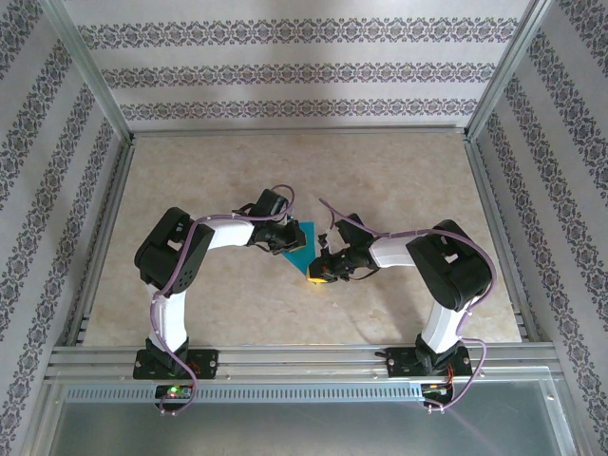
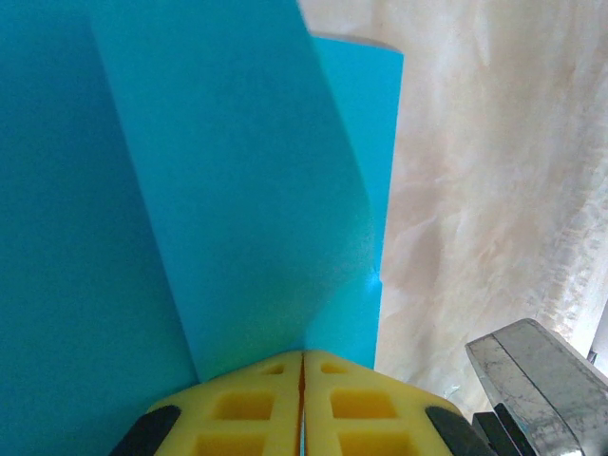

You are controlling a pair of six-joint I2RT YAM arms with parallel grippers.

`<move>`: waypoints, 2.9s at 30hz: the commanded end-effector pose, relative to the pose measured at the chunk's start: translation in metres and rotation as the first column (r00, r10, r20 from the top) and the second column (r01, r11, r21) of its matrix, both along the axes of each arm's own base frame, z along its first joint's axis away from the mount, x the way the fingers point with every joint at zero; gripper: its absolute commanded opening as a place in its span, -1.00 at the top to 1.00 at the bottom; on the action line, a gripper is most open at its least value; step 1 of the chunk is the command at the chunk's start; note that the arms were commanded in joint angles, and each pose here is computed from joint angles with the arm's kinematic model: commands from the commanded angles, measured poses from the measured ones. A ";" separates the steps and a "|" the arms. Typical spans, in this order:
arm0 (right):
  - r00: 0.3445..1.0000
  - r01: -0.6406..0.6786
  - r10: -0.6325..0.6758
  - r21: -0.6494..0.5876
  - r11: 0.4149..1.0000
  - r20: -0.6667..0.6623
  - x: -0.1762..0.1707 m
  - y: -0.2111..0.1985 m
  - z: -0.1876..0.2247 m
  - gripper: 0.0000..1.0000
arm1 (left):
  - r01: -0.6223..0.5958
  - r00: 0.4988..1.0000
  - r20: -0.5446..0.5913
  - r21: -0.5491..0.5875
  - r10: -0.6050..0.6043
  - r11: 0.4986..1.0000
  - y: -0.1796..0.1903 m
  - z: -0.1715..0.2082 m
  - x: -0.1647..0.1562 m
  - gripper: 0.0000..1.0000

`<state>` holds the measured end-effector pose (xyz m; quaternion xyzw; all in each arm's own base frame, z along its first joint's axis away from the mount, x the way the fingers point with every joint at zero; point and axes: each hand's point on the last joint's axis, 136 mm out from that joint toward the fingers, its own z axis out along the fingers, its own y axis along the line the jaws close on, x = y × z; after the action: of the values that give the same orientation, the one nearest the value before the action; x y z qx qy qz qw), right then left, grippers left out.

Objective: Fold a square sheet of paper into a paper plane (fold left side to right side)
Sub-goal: Fourth fold the wing at the center of the table.

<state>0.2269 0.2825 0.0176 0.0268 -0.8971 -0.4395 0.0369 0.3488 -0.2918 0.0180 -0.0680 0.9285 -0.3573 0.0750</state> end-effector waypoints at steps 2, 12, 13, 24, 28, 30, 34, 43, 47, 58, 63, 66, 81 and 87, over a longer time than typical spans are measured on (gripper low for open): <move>0.999 -0.020 0.016 -0.075 0.997 -0.052 -0.021 -0.012 -0.023 1.00 | -0.009 0.994 -0.104 0.147 0.024 0.989 0.025 -0.044 -0.020 0.81; 0.998 -0.032 0.029 -0.053 0.998 -0.052 -0.034 -0.014 -0.020 1.00 | -0.018 0.992 -0.116 0.189 0.040 0.982 0.036 -0.050 -0.021 0.82; 0.998 -0.034 0.031 -0.049 0.998 -0.054 -0.036 -0.014 -0.020 1.00 | -0.018 0.992 -0.117 0.190 0.041 0.982 0.036 -0.051 -0.021 0.82; 1.000 -0.019 0.018 0.028 0.999 0.010 -0.036 -0.015 0.023 1.00 | -0.019 0.993 -0.112 0.179 0.039 0.984 0.034 -0.048 -0.020 0.83; 0.997 0.019 -0.025 0.086 0.996 0.068 -0.019 -0.019 0.052 1.00 | -0.019 0.993 -0.109 0.173 0.038 0.985 0.033 -0.046 -0.020 0.83; 0.996 0.026 -0.034 0.093 0.995 0.086 -0.011 -0.016 0.058 1.00 | -0.020 0.993 -0.109 0.173 0.039 0.985 0.033 -0.047 -0.019 0.83; 0.993 0.052 -0.060 0.079 0.996 0.104 0.006 -0.006 0.056 1.00 | -0.019 0.994 -0.107 0.168 0.038 0.986 0.032 -0.046 -0.019 0.83; 0.983 0.131 -0.126 -0.031 0.991 0.132 0.034 -0.002 0.025 1.00 | -0.019 0.994 -0.105 0.161 0.036 0.987 0.030 -0.045 -0.019 0.83; 0.986 0.129 -0.122 -0.060 0.990 0.116 0.033 -0.004 0.012 1.00 | -0.018 0.994 -0.105 0.159 0.035 0.987 0.030 -0.044 -0.018 0.83; 0.992 0.105 -0.089 -0.203 0.974 0.085 0.020 -0.020 -0.019 1.00 | -0.022 0.995 -0.091 0.150 0.036 0.988 0.028 -0.039 -0.015 0.82; 0.996 0.081 -0.066 -0.291 0.953 0.059 0.008 -0.031 -0.036 1.00 | -0.029 0.997 -0.066 0.151 0.039 0.988 0.030 -0.035 -0.006 0.80; 0.999 0.043 -0.029 -0.350 0.936 0.044 -0.001 -0.036 -0.043 1.00 | -0.041 0.998 -0.047 0.138 0.048 0.990 0.033 -0.033 0.003 0.80; 1.000 -0.019 0.015 -0.396 0.918 -0.013 -0.024 -0.045 -0.053 1.00 | -0.125 0.992 0.016 0.120 0.124 0.985 0.071 -0.027 0.066 0.79; 1.000 -0.018 0.012 -0.393 0.919 -0.017 -0.024 -0.045 -0.053 1.00 | -0.152 0.988 0.052 0.120 0.147 0.981 0.087 -0.025 0.092 0.78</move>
<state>0.2554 0.2759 0.0130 0.0467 -0.9372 -0.3422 -0.0484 0.4190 -0.2473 0.0207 -0.0942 0.9222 -0.3624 0.0967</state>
